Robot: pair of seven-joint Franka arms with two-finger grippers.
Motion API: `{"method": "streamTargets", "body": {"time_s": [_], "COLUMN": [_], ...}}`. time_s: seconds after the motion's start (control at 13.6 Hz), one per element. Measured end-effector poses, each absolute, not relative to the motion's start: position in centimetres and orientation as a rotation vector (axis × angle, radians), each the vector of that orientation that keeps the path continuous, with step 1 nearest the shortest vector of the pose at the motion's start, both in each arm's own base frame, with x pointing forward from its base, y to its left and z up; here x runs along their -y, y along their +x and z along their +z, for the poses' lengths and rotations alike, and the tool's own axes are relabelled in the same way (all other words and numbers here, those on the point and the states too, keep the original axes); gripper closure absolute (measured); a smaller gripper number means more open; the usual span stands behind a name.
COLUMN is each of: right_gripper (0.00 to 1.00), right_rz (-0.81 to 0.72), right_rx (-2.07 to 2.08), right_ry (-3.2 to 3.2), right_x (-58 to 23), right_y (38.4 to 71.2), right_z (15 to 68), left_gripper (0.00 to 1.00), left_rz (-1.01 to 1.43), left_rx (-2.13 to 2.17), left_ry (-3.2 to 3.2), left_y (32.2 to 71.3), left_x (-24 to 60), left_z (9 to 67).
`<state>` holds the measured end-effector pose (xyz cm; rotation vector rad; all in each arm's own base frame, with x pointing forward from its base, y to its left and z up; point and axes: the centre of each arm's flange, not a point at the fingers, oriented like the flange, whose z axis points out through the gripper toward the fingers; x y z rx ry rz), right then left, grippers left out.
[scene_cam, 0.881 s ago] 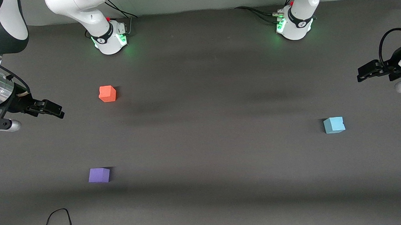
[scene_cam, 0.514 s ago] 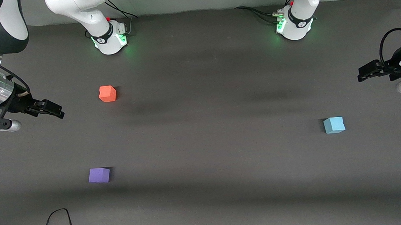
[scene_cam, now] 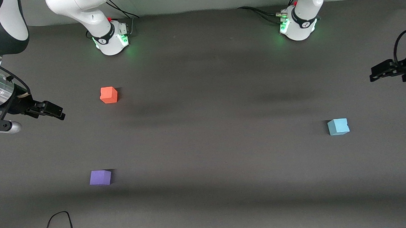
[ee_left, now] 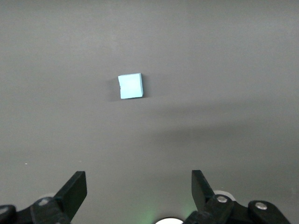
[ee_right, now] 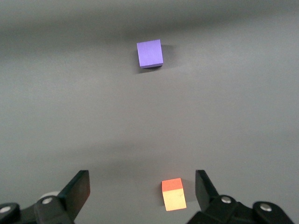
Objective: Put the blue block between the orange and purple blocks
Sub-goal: 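Move the left gripper down over the light-blue block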
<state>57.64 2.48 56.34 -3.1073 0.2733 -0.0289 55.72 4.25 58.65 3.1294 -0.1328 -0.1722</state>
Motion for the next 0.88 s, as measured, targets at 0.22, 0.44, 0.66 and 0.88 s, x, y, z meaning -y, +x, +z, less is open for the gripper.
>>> {"method": "streamTargets", "body": {"time_s": [0.22, 0.44, 0.66, 0.88], "right_gripper": [0.00, 0.00, 0.00, 0.00], "right_rz": [-0.029, -0.028, -0.028, -0.025], "right_rx": [-0.273, -0.273, -0.274, -0.275], "right_ry": [-3.107, -3.107, -3.107, -3.108], "right_x": [-2.5, -2.5, -2.5, -2.4], "right_y": [57.6, 57.6, 57.6, 57.7], "right_z": [56.3, 56.3, 56.3, 56.2], "left_gripper": [0.00, 0.00, 0.00, 0.00], "left_rz": [-0.144, -0.100, -0.031, 0.010], "left_rx": [0.137, 0.149, 0.145, 0.139], "left_ry": [3.139, 3.156, 3.163, 3.161], "left_y": [56.1, 56.8, 56.9, 56.3], "left_x": [-5.9, -6.2, -6.8, -7.4], "left_z": [57.1, 52.0, 43.4, 35.5]}}
